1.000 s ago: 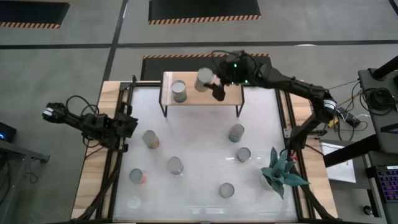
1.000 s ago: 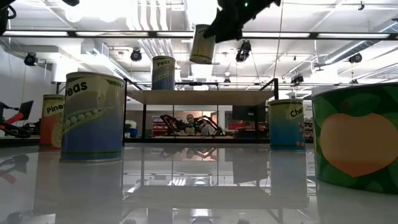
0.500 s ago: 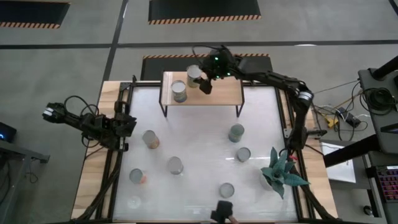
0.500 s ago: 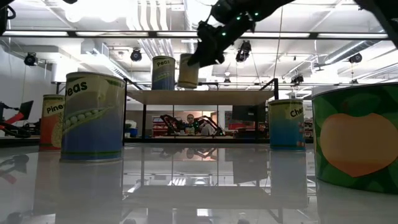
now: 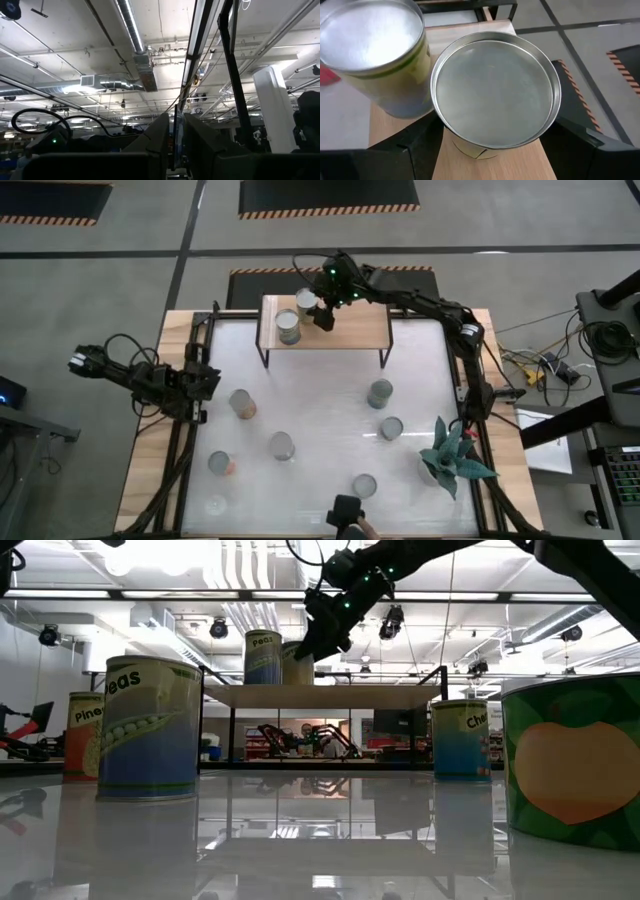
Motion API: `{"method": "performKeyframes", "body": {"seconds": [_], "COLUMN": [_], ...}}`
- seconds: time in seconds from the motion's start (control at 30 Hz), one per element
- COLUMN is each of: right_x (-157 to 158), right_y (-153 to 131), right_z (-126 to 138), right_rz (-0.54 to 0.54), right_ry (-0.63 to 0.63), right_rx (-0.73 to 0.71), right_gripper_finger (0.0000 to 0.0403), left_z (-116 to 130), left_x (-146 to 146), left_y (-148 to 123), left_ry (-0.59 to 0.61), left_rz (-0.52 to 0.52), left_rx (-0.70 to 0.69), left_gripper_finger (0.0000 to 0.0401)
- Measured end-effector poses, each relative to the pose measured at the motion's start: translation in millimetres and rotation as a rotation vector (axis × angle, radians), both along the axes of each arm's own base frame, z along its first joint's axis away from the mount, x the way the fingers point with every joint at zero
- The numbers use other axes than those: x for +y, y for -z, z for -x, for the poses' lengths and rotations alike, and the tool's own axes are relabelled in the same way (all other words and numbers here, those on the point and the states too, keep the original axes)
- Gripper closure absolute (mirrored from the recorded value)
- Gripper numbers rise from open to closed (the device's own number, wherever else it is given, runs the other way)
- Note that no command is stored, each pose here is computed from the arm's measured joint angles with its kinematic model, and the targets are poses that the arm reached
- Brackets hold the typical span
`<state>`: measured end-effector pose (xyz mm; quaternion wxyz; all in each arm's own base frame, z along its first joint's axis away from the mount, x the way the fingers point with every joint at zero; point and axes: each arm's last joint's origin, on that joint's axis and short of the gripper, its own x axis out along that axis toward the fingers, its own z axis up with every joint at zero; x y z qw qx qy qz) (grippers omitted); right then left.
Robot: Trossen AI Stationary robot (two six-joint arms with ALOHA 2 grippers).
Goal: Pick and place cans onto a shelf
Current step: Put the canned carrots on the shelf
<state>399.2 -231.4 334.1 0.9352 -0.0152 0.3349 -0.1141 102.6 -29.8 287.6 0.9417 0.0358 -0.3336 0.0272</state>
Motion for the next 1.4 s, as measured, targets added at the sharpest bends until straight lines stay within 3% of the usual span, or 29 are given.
{"method": "performKeyframes", "body": {"seconds": [0.4,0.83,0.97,1.3,1.4], "right_x": [0,15,13,4,2], "right_y": [0,-39,-37,-15,-14], "right_z": [0,26,30,16,12], "right_rz": [0.000,-0.079,-0.012,0.036,0.056], "right_ry": [0.000,0.010,0.084,0.116,0.102], "right_rx": [0.003,0.159,0.233,0.175,0.131], "right_gripper_finger": [0.0045,0.0044,0.0094,0.0348,0.0385], "left_z": [0,0,0,0,0], "left_x": [0,0,0,0,0], "left_y": [0,0,0,0,0], "left_ry": [0.000,0.000,0.000,0.000,0.000], "left_rz": [0.000,0.000,0.000,-0.001,-0.001], "left_rx": [0.001,0.001,0.001,0.002,0.002], "left_gripper_finger": [0.0362,0.0362,0.0362,0.0362,0.0362]}}
